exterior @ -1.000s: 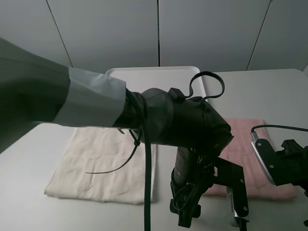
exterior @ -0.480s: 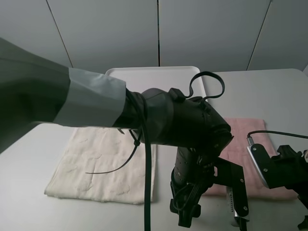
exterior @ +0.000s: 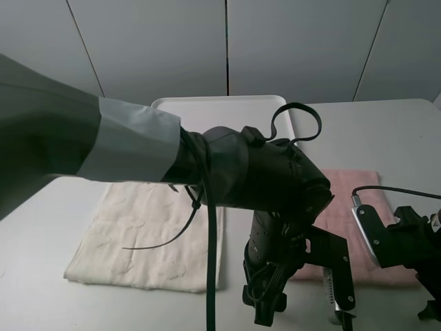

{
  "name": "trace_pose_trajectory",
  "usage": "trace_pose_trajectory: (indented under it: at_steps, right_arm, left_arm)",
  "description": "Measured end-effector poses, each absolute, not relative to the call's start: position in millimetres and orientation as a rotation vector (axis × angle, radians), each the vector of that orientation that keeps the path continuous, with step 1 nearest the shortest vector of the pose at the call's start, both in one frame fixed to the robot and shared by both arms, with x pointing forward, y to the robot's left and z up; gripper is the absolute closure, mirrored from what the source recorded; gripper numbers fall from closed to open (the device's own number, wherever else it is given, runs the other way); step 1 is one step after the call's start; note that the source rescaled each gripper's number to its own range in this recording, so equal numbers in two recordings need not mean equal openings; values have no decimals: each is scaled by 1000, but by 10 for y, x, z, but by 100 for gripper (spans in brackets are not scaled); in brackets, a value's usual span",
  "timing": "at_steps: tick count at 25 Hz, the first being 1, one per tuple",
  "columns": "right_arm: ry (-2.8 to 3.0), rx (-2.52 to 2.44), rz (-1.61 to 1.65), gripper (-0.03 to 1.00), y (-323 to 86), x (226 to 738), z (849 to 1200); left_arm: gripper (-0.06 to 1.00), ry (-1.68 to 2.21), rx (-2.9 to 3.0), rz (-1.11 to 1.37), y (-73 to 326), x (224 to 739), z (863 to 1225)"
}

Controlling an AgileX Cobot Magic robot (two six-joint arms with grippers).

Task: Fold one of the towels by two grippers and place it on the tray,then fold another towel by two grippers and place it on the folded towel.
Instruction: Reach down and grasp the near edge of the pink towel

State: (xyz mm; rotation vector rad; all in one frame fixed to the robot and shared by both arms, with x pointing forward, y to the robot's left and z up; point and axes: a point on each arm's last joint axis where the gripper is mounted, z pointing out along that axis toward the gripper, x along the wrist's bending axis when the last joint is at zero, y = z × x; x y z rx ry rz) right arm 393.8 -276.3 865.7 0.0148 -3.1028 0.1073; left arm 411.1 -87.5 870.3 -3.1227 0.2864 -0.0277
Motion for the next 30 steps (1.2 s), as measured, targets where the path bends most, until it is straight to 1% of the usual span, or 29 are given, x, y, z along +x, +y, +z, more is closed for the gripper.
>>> trace_pose_trajectory:
  at_steps: [3,6,7,8,11,13,18,19,21,26,30]
  right_arm:
    - [-3141,23,90,52,-2755,3957,8640]
    - [-3169,24,77,85,-2747,3983,8641]
    - [-3176,24,73,92,-2745,3989,8641]
    - [-3180,25,71,95,-2744,3993,8641]
    - [-3180,25,71,95,-2744,3993,8641]
    - [-3180,25,71,96,-2744,3993,8641]
    - [-3181,25,71,96,-2744,3993,8641]
    - [-3181,25,71,96,-2744,3993,8641]
    - [-3181,19,71,96,-2744,3993,8641]
    - [-3183,-3,70,96,-2743,3995,8641]
    - [-3183,-9,70,96,-2743,3994,8640]
  left_arm:
    - [2,284,-3122,-27,-874,4111,8703]
    - [2,283,-3120,-25,-872,4110,8703]
    - [2,283,-3120,-25,-872,4110,8703]
    - [2,284,-3121,-26,-874,4110,8703]
    - [3,285,-3135,-38,-887,4116,8703]
    - [5,287,-3149,-51,-901,4122,8703]
    - [20,268,-3164,-70,-913,4132,8704]
    - [21,266,-3166,-74,-917,4135,8694]
    - [21,258,-3170,-81,-923,4139,8675]
    - [12,237,-3152,-133,-924,4153,8649]
    - [11,212,-3142,-172,-919,4170,8652]
